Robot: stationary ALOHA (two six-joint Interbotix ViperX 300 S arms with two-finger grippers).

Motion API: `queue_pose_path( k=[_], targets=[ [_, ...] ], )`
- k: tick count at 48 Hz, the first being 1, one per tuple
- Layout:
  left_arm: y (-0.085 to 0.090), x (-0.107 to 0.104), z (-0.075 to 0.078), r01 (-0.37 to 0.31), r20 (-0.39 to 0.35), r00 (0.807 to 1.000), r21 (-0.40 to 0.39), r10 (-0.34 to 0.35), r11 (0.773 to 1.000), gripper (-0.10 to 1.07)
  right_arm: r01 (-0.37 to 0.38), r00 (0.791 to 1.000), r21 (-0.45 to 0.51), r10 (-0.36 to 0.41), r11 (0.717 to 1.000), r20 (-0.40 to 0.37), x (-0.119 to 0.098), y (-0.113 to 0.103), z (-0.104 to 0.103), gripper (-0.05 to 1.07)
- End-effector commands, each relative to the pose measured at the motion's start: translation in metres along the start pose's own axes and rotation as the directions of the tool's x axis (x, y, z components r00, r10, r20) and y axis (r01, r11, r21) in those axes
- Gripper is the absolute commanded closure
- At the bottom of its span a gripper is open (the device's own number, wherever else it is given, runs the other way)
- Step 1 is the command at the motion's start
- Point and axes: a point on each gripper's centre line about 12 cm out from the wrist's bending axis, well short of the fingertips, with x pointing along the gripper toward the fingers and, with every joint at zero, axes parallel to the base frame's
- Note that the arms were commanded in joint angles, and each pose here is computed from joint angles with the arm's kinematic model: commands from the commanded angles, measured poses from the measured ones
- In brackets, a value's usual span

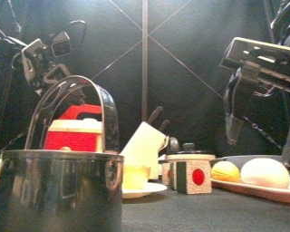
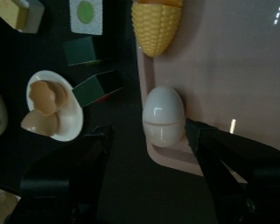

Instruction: Grab cleaver

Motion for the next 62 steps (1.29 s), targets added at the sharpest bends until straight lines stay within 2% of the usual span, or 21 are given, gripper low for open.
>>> queue_pose_path(
  k=[1,6,9,11,14,15,17,19,21,23,25,27,29,31,33,39,44,51,62],
  targets=[
    [-0.001,0.0,0.005,0.006,0.017,1.0,0.001,-0.006,1.0,0.28,-0.077,0.997,-0.066,0.079,0.995,0.019,-0.022,0.012,0.017,0.07],
    [-0.001,0.0,0.006,0.006,0.018,1.0,0.002,-0.006,1.0,0.28,-0.131,0.981,-0.303,0.168,0.944,0.099,-0.038,0.024,0.058,0.07],
    [-0.001,0.0,0.005,0.006,0.017,1.0,0.005,-0.006,1.0,0.28,-0.127,0.962,-0.443,0.219,0.888,0.163,-0.047,0.033,0.093,0.07],
    [-0.001,-0.001,0.005,0.006,0.018,1.0,0.005,-0.006,1.0,0.28,-0.121,0.951,-0.51,0.247,0.852,0.188,-0.049,0.037,0.108,0.07],
    [-0.001,-0.002,0.004,0.006,0.02,1.0,0.005,-0.006,1.0,0.28,-0.103,0.931,-0.628,0.297,0.771,0.212,-0.05,0.042,0.126,0.07],
    [-0.001,-0.003,0.004,0.006,0.021,1.0,0.004,-0.006,1.0,0.28,-0.087,0.922,-0.681,0.317,0.727,0.22,-0.049,0.044,0.132,0.07],
    [-0.001,-0.004,0.003,0.006,0.021,1.0,0.003,-0.006,1.0,0.28,-0.06,0.91,-0.751,0.345,0.658,0.229,-0.047,0.047,0.142,0.07],
    [-0.001,-0.006,0.002,0.007,0.025,1.0,0.003,-0.007,1.0,0.28,-0.023,0.898,-0.802,0.365,0.597,0.246,-0.043,0.052,0.157,0.07],
    [-0.001,-0.006,0.002,0.007,0.026,1.0,0.003,-0.007,1.0,0.28,0.013,0.887,-0.833,0.378,0.554,0.265,-0.042,0.054,0.17,0.07],
    [-0.001,-0.006,0.002,0.007,0.026,1.0,0.003,-0.007,1.0,0.28,0.053,0.875,-0.871,0.399,0.488,0.276,-0.04,0.054,0.182,0.07],
    [-0.001,-0.006,0.002,0.008,0.026,1.0,0.003,-0.008,1.0,0.28,0.075,0.866,-0.895,0.415,0.441,0.277,-0.037,0.054,0.191,0.08],
    [-0.001,-0.006,0.001,0.007,0.025,1.0,0.003,-0.007,1.0,0.28,0.066,0.861,-0.913,0.44,0.402,0.256,-0.035,0.056,0.196,0.08],
    [0.0,-0.006,0.002,0.004,0.025,1.0,0.004,-0.004,1.0,0.28,0.022,0.854,-0.931,0.477,0.363,0.206,-0.033,0.059,0.197,0.08],
    [0.0,-0.006,0.002,0.003,0.025,1.0,0.002,-0.003,1.0,0.28,-0.017,0.851,-0.94,0.499,0.339,0.165,-0.03,0.061,0.198,0.08],
    [0.001,-0.006,0.002,0.0,0.026,1.0,0.002,0.0,1.0,0.28,-0.044,0.853,-0.943,0.504,0.329,0.136,-0.024,0.06,0.201,0.08],
    [0.001,-0.006,0.002,0.0,0.026,1.0,0.001,0.0,1.0,0.28,-0.066,0.865,-0.94,0.489,0.334,0.113,-0.007,0.056,0.215,0.08],
    [0.001,-0.006,0.001,0.0,0.024,1.0,0.002,0.0,1.0,0.28,-0.085,0.866,-0.938,0.491,0.336,0.097,0.002,0.058,0.224,0.08],
    [0.001,-0.006,0.0,-0.001,0.021,1.0,0.002,0.001,1.0,0.28,-0.112,0.874,-0.945,0.484,0.308,0.054,0.017,0.064,0.222,0.08],
    [0.002,-0.006,-0.001,-0.002,0.02,1.0,0.0,0.002,1.0,0.28,-0.118,0.881,-0.944,0.471,0.308,0.044,0.026,0.065,0.222,0.09]
  ],
)
